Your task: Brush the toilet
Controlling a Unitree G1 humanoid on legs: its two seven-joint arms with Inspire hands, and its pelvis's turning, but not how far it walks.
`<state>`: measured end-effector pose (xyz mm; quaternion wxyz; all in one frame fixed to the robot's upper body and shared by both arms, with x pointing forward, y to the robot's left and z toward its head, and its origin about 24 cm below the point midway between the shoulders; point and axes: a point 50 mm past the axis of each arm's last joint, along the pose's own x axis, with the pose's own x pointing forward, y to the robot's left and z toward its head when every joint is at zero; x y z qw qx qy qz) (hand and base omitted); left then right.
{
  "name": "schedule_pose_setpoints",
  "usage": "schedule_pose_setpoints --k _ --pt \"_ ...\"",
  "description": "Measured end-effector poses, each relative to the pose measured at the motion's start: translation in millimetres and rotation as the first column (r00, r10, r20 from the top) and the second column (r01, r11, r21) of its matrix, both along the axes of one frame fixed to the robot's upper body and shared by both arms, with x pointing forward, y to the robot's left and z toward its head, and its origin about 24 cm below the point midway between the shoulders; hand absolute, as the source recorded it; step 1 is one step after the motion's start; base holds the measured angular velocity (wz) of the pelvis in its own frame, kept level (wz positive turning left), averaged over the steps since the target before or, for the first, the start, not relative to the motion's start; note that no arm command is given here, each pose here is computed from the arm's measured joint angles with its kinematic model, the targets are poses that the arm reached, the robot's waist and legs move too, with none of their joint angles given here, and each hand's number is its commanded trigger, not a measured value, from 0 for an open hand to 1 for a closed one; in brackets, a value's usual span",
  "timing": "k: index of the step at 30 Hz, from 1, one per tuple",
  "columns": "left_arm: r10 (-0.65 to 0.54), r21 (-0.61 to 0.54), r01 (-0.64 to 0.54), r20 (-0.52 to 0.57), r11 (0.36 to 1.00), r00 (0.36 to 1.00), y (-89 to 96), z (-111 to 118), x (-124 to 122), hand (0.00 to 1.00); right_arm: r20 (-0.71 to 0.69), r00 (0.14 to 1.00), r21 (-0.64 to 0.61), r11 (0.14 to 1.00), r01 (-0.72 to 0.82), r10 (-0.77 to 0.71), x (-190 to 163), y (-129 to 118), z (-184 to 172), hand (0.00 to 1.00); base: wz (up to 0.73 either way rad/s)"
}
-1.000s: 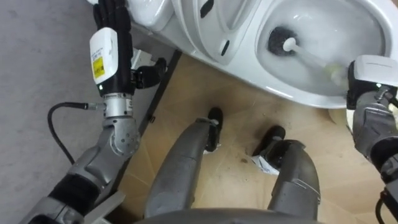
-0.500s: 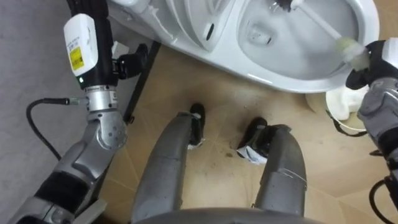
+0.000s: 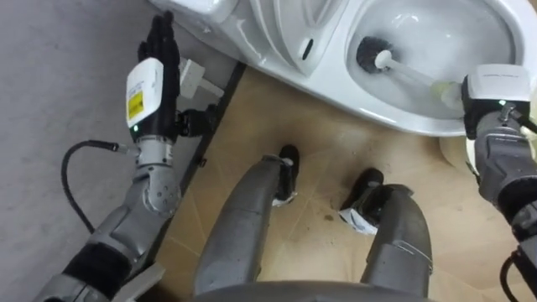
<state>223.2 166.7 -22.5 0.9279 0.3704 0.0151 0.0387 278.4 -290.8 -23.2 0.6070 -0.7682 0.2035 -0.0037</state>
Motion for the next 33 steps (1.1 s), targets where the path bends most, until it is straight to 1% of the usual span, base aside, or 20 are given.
schedule_pose_setpoints --k 2,6,9,10,12,14,15,17,18,20,21,22,23,28,31,33 --pt "-0.009 -0.046 0.008 -0.014 0.999 1.0 -3.5 -2.3 -2.9 0.0 -0.005 1.0 0.019 1.0 -0.006 0.006 -5.6 6.0 -6.5 1.0 0.1" --pt "-0.042 -0.071 0.042 -0.004 0.997 0.999 -5.7 -0.6 -2.8 0.0 0.024 1.0 0.063 0.998 -0.017 0.016 -5.1 17.0 -8.3 1.0 -0.03" --pt "-0.048 -0.102 0.042 -0.057 0.994 0.997 -1.5 -9.1 -7.6 0.0 0.017 1.0 0.074 0.997 -0.022 0.021 -4.1 20.2 -8.7 1.0 0.01" --pt "-0.047 -0.12 0.038 -0.071 0.992 0.996 -0.3 -9.6 -6.3 0.0 0.013 1.0 0.073 0.997 -0.018 0.017 -3.9 18.8 -8.3 1.0 0.0" --pt "-0.049 -0.138 0.04 -0.062 0.99 0.997 -0.1 -5.2 0.1 0.0 0.006 1.0 0.058 0.998 0.0 0.0 -3.0 8.4 -4.9 1.0 -0.05" --pt "-0.048 -0.142 0.043 -0.034 0.989 0.998 1.9 2.2 8.6 0.0 0.005 0.999 0.058 0.998 0.034 -0.035 -1.1 -7.8 1.5 1.0 -0.05" --pt "-0.044 -0.139 0.042 -0.016 0.989 0.999 6.2 7.7 12.6 0.0 0.024 0.996 0.116 0.99 0.079 -0.083 2.0 -14.1 5.6 1.0 0.07" --pt "-0.031 -0.095 0.032 0.019 0.995 0.999 17.0 16.7 15.9 0.0 0.076 0.978 0.286 0.944 0.165 -0.194 4.7 -19.1 9.0 1.0 0.13" --pt "-0.028 -0.087 0.03 0.026 0.996 0.999 19.0 18.3 16.6 0.0 0.086 0.971 0.332 0.925 0.185 -0.225 4.9 -20.3 9.6 1.0 0.11" --pt "-0.011 -0.07 0.013 0.033 0.997 0.999 21.4 20.6 16.9 0.0 0.12 0.927 0.5 0.829 0.252 -0.354 9.3 -25.9 15.9 1.0 0.06" --pt "-0.007 -0.072 0.01 0.036 0.997 0.999 21.1 21.4 16.2 0.0 0.129 0.913 0.543 0.798 0.261 -0.387 10.1 -27.0 17.5 1.0 0.07" --pt "-0.004 -0.073 0.007 0.043 0.997 0.999 20.0 22.1 16.3 0.0 0.153 0.88 0.614 0.741 0.272 -0.45 10.7 -29.9 20.6 1.0 0.14" --pt "0.004 -0.073 0.0 0.052 0.997 0.999 18.5 23.1 17.7 0.0 0.158 0.867 0.643 0.715 0.273 -0.473 10.6 -31.7 21.8 1.0 0.13" --pt "0.01 -0.053 -0.005 0.091 0.999 0.996 12.8 28.4 24.3 0.0 0.142 0.863 0.655 0.7 0.285 -0.484 5.0 -30.1 14.2 1.0 0.09" --pt "0.01 0.002 -0.01 0.106 1.0 0.994 10.7 25.0 23.8 0.0 0.151 0.884 0.608 0.747 0.269 -0.442 3.9 -27.6 12.0 1.0 0.01" --pt "0.012 0.007 -0.013 0.109 1.0 0.994 8.2 23.7 23.8 0.0 0.152 0.904 0.56 0.788 0.254 -0.4 3.2 -24.6 9.4 1.0 -0.09"
